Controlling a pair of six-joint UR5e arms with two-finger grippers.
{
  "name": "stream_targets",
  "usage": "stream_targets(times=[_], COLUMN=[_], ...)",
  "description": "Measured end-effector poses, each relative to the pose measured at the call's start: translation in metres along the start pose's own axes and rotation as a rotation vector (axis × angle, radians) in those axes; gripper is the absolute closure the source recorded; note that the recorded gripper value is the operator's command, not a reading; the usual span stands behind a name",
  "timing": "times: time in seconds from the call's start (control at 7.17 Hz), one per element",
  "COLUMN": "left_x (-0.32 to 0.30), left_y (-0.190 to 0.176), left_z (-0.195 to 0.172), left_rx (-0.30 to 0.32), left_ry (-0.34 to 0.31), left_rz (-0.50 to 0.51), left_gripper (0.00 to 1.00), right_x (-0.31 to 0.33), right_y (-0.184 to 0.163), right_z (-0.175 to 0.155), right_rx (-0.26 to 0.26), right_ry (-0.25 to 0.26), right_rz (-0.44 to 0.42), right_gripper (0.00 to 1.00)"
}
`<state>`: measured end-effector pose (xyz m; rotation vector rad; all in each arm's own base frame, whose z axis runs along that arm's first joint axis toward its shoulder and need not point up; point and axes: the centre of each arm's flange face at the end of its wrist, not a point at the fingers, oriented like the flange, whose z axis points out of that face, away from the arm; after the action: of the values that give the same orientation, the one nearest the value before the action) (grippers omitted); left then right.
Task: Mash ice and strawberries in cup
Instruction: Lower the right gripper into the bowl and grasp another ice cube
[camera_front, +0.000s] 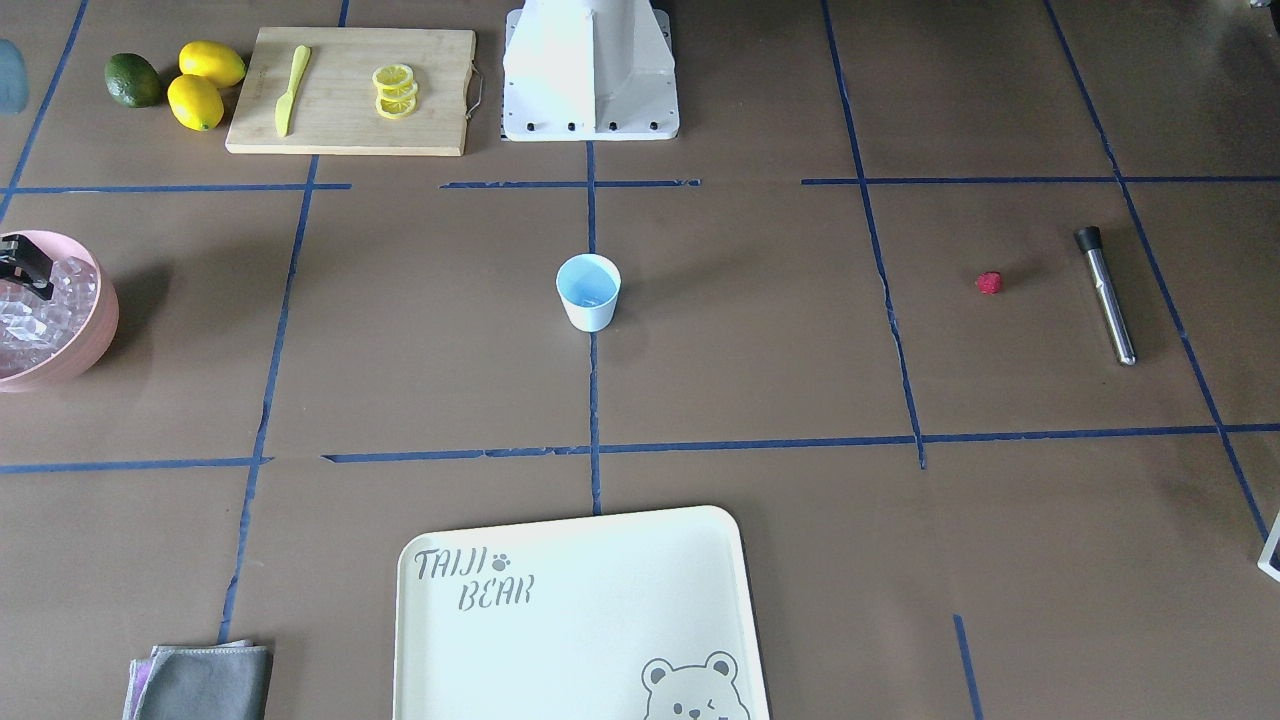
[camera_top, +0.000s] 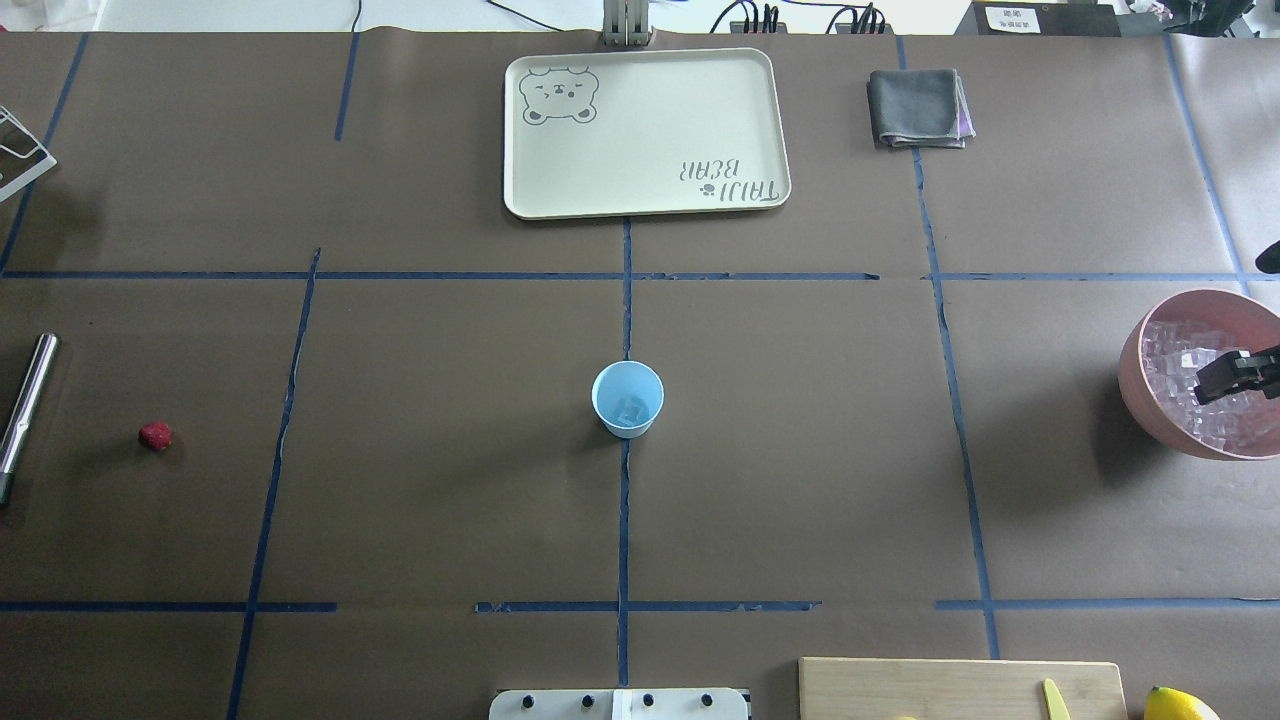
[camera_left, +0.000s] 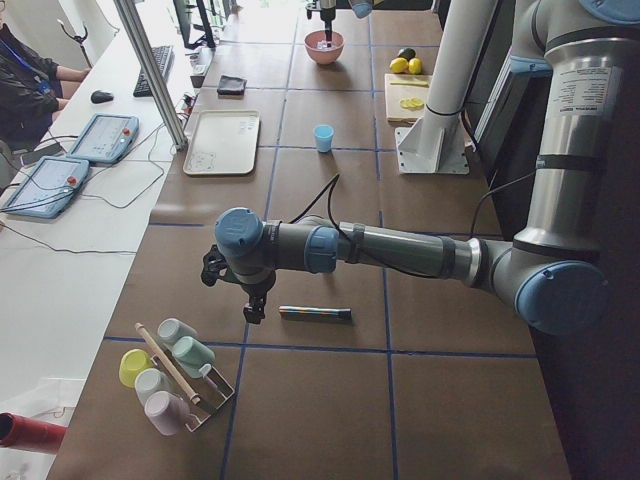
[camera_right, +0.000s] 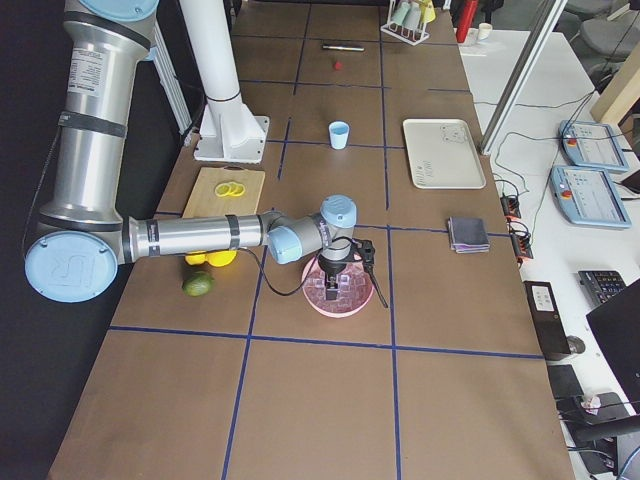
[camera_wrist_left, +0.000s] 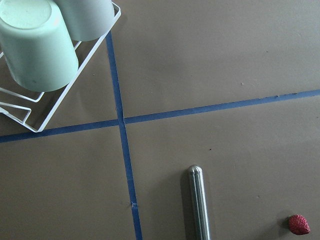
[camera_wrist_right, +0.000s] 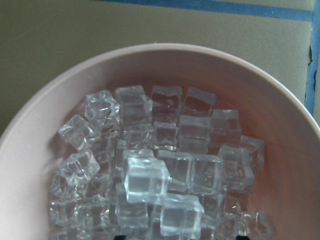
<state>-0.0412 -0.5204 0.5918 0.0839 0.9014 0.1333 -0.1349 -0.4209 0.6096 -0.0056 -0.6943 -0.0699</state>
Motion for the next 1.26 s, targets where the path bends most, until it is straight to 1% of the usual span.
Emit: stream_targets(times=[1.26], left_x=[0.0], left_y=[0.0], left_z=[0.0], left_rx=[0.0], left_ry=[0.0], left_rz=[0.0], left_gripper=[0.0], right_x=[-0.0018], right_y=[-0.0059], right_z=[0.0006], right_rx=[0.007], right_ry=[0.004], right_rz=[-0.005], right_gripper=[0.31])
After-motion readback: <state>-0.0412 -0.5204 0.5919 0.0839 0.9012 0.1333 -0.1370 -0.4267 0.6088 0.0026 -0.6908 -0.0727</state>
